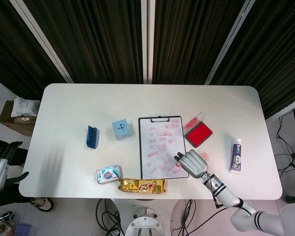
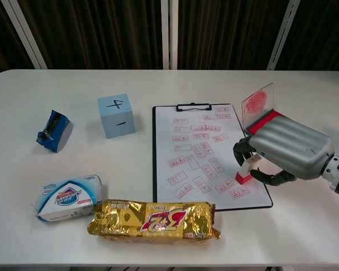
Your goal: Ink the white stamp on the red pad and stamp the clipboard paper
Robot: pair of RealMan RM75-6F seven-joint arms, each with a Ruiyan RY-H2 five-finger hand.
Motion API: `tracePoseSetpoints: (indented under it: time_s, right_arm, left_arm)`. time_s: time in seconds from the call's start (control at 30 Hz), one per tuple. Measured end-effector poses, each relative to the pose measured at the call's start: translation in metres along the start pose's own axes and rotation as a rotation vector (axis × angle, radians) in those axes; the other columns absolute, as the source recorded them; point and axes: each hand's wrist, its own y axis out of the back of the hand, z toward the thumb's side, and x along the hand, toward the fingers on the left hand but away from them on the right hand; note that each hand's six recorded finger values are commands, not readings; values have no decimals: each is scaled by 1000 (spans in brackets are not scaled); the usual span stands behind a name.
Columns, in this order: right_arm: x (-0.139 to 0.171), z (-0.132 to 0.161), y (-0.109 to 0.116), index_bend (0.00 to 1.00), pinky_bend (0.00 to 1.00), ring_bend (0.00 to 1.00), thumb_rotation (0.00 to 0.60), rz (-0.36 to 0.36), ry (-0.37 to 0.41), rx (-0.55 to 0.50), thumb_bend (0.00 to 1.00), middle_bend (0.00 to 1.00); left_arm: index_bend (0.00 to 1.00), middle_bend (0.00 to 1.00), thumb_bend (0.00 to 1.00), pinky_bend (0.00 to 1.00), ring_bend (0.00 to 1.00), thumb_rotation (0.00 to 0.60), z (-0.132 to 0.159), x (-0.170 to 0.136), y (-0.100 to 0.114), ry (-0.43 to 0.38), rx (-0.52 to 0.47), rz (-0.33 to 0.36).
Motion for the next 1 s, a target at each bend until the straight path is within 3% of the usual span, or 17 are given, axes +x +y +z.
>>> tracePoseSetpoints:
  time_s: [0.47,0.63,0.8,1.0]
  right_arm:
    - [0,0,0,1000,1000,866,600,1,0,3,461,903]
    - [0,-1,10,1000,1000,866,600,-45,-5,-28,461,902]
    - [6,-4,41,1000,1000,867,600,-148,-17,-77,460,902]
    - [30,-24,93,1000,1000,867,600,-306,-68,-111,460,903]
  left_arm:
    - [140,160,0,288,156,600,-1,0,0,5,0,-3]
    - [140,160,0,288,156,600,-1,0,1,4,2,1]
    - [140,160,0,289,156,600,0,0,2,2,2,-1]
    - [140,160,0,289,156,600,4,1,1,-9,-2,0]
